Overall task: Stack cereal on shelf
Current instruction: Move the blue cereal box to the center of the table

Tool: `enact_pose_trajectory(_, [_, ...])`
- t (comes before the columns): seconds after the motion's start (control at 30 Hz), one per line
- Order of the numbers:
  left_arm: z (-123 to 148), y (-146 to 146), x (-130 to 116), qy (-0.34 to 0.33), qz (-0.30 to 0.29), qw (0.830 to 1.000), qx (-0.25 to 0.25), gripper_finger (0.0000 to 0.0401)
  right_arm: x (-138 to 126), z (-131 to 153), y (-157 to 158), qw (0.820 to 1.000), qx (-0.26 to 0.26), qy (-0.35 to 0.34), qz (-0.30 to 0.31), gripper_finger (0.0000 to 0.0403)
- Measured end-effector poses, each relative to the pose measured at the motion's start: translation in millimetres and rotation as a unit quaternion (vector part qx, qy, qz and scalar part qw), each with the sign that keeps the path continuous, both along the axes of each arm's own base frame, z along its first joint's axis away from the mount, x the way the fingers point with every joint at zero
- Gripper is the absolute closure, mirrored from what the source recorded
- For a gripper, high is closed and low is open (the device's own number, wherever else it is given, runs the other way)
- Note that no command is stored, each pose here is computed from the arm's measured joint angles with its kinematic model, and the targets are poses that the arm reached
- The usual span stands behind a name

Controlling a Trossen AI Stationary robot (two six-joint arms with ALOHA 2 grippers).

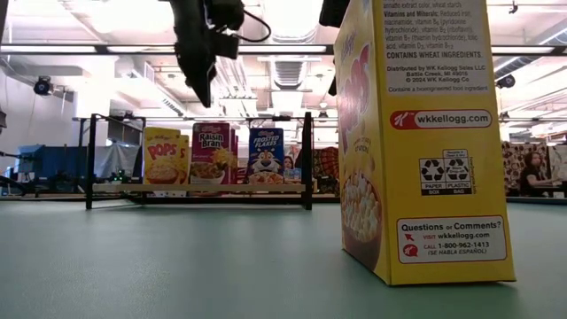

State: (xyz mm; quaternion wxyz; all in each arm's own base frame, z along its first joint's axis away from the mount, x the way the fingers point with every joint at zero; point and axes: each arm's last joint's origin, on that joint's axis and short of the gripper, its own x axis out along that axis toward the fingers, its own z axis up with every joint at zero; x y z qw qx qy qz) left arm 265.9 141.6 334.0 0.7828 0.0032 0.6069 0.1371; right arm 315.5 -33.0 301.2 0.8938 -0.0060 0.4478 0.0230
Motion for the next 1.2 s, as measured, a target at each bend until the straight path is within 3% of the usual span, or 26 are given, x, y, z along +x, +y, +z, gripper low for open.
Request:
enact_pose_trajectory(0.17, [-3, -41, 5, -0.033, 0.075, 0.993, -0.087, 0.0183, 0, 0, 0, 1.000, 0.000, 0.000, 0.000, 0.0186])
enact_pose_trajectory(0.4, [-40, -134, 5, -0.044, 0.028, 0.999, -0.008, 0.0186, 0, 0, 0, 1.000, 0.000, 0.000, 0.000, 0.0186])
enact_pose_trajectory(0.5, [-47, -157, -2, -0.101, 0.054, 0.993, -0.020, 0.0189, 0, 0, 0, 1.000, 0.000, 0.000, 0.000, 0.0186])
enact_pose_trajectory(0.6, [-60, -177, -10, -0.162, 0.038, 0.986, -0.032, 0.0191, 0, 0, 0, 1.000, 0.000, 0.000, 0.000, 0.0186])
enact_pose_trajectory(0.73, [-75, -191, -11, -0.272, 0.003, 0.962, -0.040, 0.0191, 0, 0, 0, 1.000, 0.000, 0.000, 0.000, 0.0186])
enact_pose_trajectory(0.93, [-88, -196, -3, -0.423, -0.050, 0.905, -0.010, 0.0191, 0, 0, 0, 1.000, 0.000, 0.000, 0.000, 0.0186])
enact_pose_trajectory(1.07, [-97, -195, 0, -0.498, -0.045, 0.865, 0.029, 0.0191, 0, 0, 0, 1.000, 0.000, 0.000, 0.000, 0.0186])
enact_pose_trajectory(1.2, [-105, -192, 0, -0.499, -0.071, 0.861, 0.070, 0.0191, 1, 1, 0, 1.000, -0.001, -0.009, 0.000, 0.0186])
